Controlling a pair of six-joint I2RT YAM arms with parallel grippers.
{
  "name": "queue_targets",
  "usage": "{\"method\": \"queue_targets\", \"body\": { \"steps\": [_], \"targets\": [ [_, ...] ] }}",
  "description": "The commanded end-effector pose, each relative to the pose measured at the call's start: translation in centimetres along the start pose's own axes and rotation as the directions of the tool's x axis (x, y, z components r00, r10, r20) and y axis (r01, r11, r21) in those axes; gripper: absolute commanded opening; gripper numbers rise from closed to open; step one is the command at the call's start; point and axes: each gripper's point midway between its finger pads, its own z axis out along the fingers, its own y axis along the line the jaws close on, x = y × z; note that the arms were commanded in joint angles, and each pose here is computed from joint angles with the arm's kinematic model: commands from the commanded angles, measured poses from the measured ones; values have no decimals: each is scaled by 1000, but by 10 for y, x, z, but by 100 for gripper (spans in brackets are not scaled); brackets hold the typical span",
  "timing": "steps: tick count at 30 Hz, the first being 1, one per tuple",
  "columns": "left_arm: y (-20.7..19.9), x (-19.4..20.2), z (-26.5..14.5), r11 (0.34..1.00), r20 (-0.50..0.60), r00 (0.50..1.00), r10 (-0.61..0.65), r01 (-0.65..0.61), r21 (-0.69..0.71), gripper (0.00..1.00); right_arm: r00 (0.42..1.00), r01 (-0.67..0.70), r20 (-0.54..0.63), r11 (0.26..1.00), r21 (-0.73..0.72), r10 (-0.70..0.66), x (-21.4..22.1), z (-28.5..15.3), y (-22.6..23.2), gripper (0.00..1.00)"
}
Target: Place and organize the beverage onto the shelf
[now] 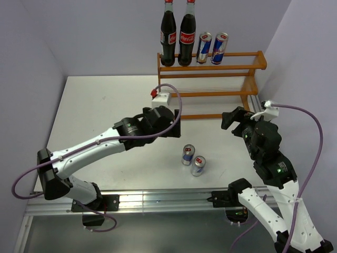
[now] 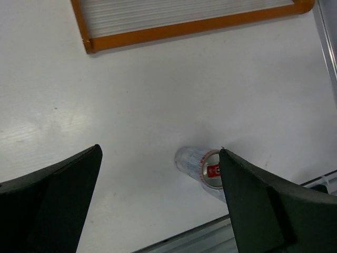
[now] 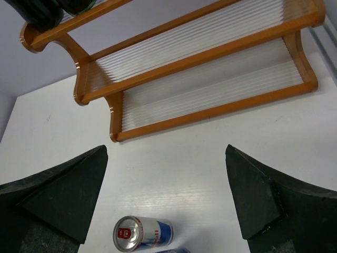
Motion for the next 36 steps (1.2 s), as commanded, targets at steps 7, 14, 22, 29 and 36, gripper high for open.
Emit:
{"method": "queue_targets", "body": {
  "steps": [7,14,22,29,36],
  "targets": [
    [-69,37,20,999,-48,998,37,-37,13,99,998,-69,16,998,-5,69,2,-18,-6,100],
    [-82,71,39,995,-118,988,99,-102,-23,100,999,-35,-33,998,-44,33,18,-14,-2,100],
    [-89,102,56,992,-197,972,125,-128,1,97,998,-16,-55,995,-93,11,25,-14,5,100],
    [-89,123,61,988,-250,956,150,-153,10,83,998,-18,-57,992,-125,10,27,-12,11,100],
    [-79,116,58,985,-232,960,158,-169,-27,41,998,-21,-69,988,-151,11,31,-9,16,100]
  ]
}}
